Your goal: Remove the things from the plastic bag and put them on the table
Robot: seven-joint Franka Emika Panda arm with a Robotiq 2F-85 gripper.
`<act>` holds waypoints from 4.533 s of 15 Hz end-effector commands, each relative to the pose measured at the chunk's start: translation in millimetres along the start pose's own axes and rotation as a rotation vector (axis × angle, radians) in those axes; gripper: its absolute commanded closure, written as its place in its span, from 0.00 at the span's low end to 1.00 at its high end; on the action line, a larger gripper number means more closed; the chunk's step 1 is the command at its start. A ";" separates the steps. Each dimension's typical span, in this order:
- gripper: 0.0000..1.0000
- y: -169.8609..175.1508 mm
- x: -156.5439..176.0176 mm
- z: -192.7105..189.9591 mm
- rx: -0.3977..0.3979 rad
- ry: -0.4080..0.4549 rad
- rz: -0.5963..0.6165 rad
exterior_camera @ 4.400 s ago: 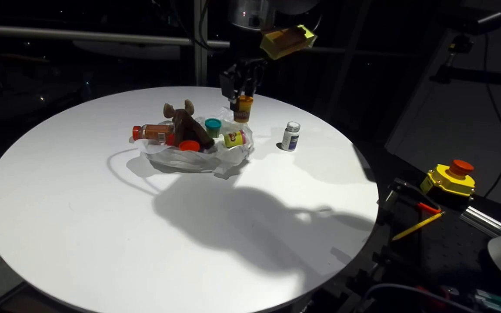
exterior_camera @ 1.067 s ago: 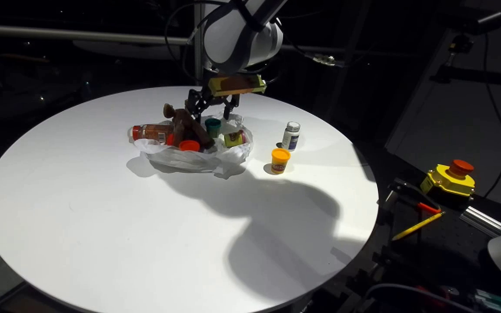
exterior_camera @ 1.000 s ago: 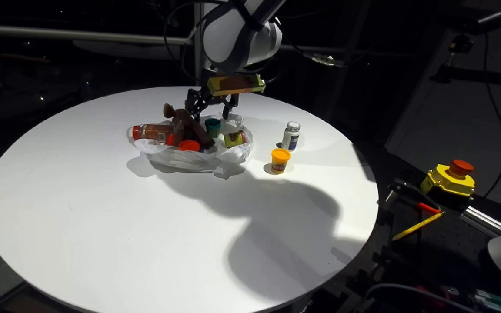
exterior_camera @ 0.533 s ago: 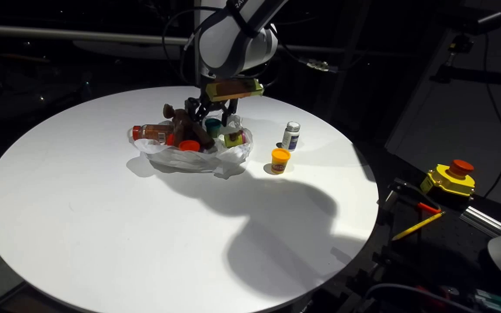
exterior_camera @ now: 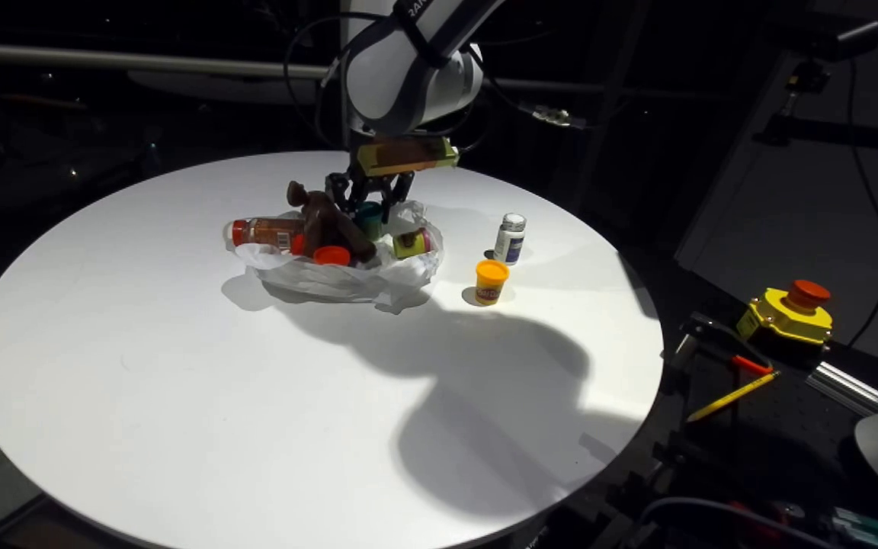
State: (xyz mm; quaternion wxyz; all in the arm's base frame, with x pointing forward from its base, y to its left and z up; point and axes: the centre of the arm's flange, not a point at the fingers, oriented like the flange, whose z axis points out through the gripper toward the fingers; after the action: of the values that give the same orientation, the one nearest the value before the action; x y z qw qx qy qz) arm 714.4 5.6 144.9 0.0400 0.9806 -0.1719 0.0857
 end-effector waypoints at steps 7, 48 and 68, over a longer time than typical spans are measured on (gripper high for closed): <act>0.72 64.1 -20.0 -104.7 0.030 -0.009 -0.009; 0.27 -81.8 5.5 -26.8 0.090 0.063 -0.127; 0.88 -83.0 -97.0 -229.2 0.191 0.023 -0.381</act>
State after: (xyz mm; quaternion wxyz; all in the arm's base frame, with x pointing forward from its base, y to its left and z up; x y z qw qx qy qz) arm 681.8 118.5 318.6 -0.0080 0.9921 -0.0342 0.1204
